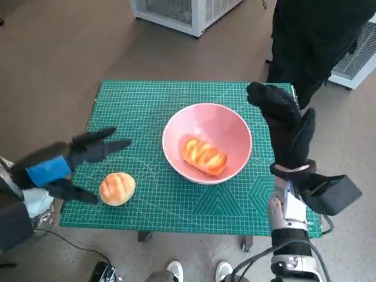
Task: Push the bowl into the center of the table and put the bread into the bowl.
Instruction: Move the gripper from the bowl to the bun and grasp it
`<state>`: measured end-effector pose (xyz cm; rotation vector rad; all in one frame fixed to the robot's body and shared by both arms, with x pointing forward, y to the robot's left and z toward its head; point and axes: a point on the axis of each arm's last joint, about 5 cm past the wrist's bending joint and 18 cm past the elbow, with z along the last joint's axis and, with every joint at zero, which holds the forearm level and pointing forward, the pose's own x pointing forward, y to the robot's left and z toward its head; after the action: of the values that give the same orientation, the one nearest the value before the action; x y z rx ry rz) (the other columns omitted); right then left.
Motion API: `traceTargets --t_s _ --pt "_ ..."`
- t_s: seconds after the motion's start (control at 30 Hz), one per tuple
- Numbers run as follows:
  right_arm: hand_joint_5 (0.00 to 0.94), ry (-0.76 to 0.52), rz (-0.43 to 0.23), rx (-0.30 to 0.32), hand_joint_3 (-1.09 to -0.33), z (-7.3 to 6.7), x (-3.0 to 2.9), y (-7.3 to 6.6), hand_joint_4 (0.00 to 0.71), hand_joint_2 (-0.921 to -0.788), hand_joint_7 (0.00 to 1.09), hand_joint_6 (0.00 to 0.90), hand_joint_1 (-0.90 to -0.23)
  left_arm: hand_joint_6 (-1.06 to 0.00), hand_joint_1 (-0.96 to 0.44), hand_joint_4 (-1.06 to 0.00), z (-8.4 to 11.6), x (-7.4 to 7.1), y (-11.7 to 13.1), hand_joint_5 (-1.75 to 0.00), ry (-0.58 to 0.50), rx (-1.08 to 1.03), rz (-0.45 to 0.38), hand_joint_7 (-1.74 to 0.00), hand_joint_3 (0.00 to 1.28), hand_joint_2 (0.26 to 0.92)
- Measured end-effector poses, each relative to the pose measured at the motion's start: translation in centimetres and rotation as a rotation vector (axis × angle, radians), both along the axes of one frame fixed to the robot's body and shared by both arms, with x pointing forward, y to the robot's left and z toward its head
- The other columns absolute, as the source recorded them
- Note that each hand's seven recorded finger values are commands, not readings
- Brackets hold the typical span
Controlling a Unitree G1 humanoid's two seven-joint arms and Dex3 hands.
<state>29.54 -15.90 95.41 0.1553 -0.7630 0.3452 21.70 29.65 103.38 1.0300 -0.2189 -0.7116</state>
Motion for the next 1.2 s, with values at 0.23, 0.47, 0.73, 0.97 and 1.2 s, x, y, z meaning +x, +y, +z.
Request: traceTargets --t_s 0.23,0.47,0.73,0.97,1.2 --pt "0.000 0.000 0.002 -0.003 -0.761 0.0 0.00 0.0 0.216 -0.921 0.54 0.078 -0.775 -0.24 -0.30 -0.07 -1.1 0.0 -0.2 -0.01 0.044 0.017 0.030 -0.01 0.00 0.744" --pt "0.000 -0.001 0.003 -0.007 -0.761 0.0 0.01 0.0 0.216 -0.921 0.54 0.075 -0.773 -0.24 -0.20 -0.08 -2.8 0.1 -0.8 0.00 0.067 0.099 0.089 0.00 0.00 0.731" --pt "0.000 0.004 0.003 -0.012 -0.762 0.0 0.03 -0.2 0.215 -0.921 0.55 0.071 -0.772 -0.31 -0.04 -0.19 -5.0 0.4 -1.4 -0.02 0.053 0.166 0.148 -0.02 0.00 0.722" --pt "0.000 0.003 0.002 -0.018 -0.762 0.1 0.04 -0.4 0.213 -0.921 0.55 0.068 -0.772 -0.52 0.10 -0.48 -7.1 0.4 -2.3 -0.03 -0.009 0.135 0.155 -0.03 0.01 0.754" --pt "0.001 0.001 0.003 -0.020 -0.762 0.2 0.03 -0.4 0.213 -0.921 0.56 0.065 -0.770 -0.71 0.13 -0.74 -8.6 0.4 -3.1 -0.05 -0.038 0.154 0.163 -0.05 0.01 0.811"
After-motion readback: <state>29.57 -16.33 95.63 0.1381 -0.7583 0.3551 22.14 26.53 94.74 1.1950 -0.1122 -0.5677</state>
